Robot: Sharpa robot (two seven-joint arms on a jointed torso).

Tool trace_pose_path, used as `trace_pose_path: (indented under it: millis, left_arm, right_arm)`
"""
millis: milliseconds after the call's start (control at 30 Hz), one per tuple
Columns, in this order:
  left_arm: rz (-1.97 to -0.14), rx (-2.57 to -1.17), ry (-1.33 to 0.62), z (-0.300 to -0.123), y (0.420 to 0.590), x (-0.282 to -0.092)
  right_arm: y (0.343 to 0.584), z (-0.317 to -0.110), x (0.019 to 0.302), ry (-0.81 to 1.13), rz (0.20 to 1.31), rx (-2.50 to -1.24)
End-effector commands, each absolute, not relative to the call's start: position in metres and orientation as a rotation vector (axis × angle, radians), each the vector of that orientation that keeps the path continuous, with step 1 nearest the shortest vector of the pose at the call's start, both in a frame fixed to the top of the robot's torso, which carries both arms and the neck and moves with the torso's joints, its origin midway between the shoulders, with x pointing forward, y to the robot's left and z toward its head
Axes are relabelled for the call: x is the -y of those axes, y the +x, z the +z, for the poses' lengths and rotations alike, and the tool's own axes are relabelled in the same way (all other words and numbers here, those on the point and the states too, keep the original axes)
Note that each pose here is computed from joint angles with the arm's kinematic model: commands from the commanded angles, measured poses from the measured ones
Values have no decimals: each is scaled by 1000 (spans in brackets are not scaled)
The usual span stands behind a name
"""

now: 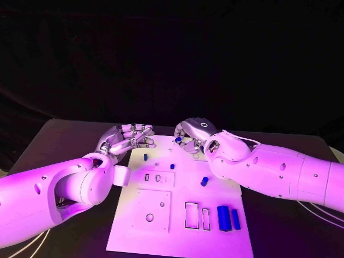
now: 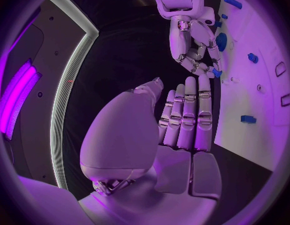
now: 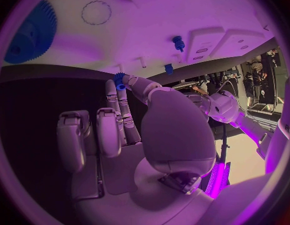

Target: Assemble the parts on the task board

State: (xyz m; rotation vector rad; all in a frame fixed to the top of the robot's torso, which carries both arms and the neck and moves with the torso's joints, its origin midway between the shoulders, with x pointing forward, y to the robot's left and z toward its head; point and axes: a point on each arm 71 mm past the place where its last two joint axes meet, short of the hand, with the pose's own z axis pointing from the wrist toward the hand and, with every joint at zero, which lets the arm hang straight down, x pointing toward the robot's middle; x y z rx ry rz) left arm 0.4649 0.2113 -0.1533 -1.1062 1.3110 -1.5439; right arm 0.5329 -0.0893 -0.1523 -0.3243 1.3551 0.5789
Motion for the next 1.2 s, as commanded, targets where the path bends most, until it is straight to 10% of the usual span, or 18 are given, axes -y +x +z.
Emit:
trace_pose_path:
  millis: [33,1200]
  left_arm:
    - [-1573,-1314,-1097,-151,465,-208]
    - [-1571,-1318,-1097,-150,467,-207]
  right_arm:
    - [533,-154,88,-317,585,-1350]
    - [538,-157,77,-346,578,-1391]
